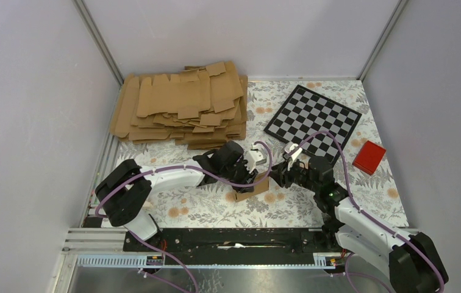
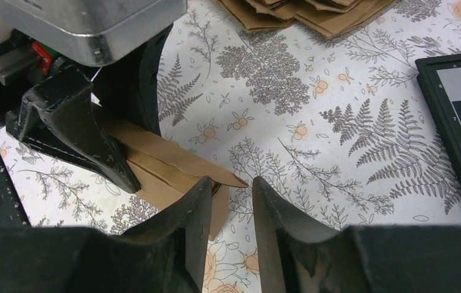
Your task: Fold the paper box
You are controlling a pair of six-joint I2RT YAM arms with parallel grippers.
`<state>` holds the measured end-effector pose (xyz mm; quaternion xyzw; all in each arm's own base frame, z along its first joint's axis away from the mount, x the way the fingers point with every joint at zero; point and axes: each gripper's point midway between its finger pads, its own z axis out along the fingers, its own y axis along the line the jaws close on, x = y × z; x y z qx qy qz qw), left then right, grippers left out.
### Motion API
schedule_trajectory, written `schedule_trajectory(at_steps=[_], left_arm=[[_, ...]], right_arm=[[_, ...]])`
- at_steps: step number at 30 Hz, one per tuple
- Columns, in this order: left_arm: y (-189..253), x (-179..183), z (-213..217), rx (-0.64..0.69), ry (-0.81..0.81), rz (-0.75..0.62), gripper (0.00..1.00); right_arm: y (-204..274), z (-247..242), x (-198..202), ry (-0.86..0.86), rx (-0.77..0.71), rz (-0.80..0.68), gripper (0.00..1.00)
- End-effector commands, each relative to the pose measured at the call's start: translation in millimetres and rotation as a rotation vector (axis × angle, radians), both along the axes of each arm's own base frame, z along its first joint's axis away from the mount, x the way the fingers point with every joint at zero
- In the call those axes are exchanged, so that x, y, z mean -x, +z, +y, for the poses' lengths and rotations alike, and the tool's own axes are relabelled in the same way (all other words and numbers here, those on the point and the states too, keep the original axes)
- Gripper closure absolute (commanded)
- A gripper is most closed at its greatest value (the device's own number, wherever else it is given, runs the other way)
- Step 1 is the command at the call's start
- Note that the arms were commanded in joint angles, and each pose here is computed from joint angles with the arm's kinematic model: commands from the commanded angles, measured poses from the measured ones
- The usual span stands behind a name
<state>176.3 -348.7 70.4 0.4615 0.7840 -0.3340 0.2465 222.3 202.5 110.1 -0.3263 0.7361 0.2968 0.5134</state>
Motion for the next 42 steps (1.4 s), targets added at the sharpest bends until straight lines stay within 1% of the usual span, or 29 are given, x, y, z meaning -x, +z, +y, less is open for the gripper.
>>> schedule_trajectory(at_steps=[1,7,11,12,13,17,20,22,31,36,40,42], left_arm=[[38.2,4.6,-23.7,0.16,-0.087,-0.068,0.75],[43.9,8.0,-23.9,0.184,-0.103,-0.07,0.75],[47.7,14.2,-25.5,0.204,-0.131,-0.057,0.75],[47.9,15.4,-25.8,0.206,-0.138,-0.051,0.75],[48.3,16.1,-25.6,0.208,-0.14,-0.049,0.75],[49.9,18.1,-25.5,0.214,-0.148,-0.046,0.75],[47.2,13.9,-24.4,0.201,-0.128,-0.057,0.75],[43.2,8.5,-23.7,0.183,-0.104,-0.067,0.75],[30.2,-7.6,-20.7,0.119,-0.031,-0.099,0.75],[23.7,-17.0,-17.9,0.085,0.012,-0.117,0.75],[20.2,-22.9,-16.2,0.065,0.043,-0.129,0.76],[18.9,-26.2,-15.0,0.057,0.062,-0.134,0.76]], right_arm=[[15.3,10.0,-0.5,0.07,-0.001,-0.059,0.62],[14.8,16.1,4.6,0.118,0.009,-0.086,0.59],[24.7,24.2,11.9,0.173,-0.037,-0.126,0.58],[26.3,26.0,13.5,0.188,-0.043,-0.13,0.6],[26.3,27.5,15.1,0.199,-0.044,-0.13,0.63],[25.6,29.6,15.0,0.21,-0.037,-0.12,0.73],[27.6,30.2,15.1,0.208,-0.042,-0.114,0.83],[31.3,30.1,14.2,0.195,-0.05,-0.105,0.84],[41.7,35.8,4.6,0.096,-0.127,0.078,0.88],[42.4,41.4,0.8,0.047,-0.179,0.197,0.86],[34.7,43.8,-1.6,0.009,-0.184,0.28,0.85],[31.5,44.5,-2.9,-0.013,-0.192,0.318,0.8]])
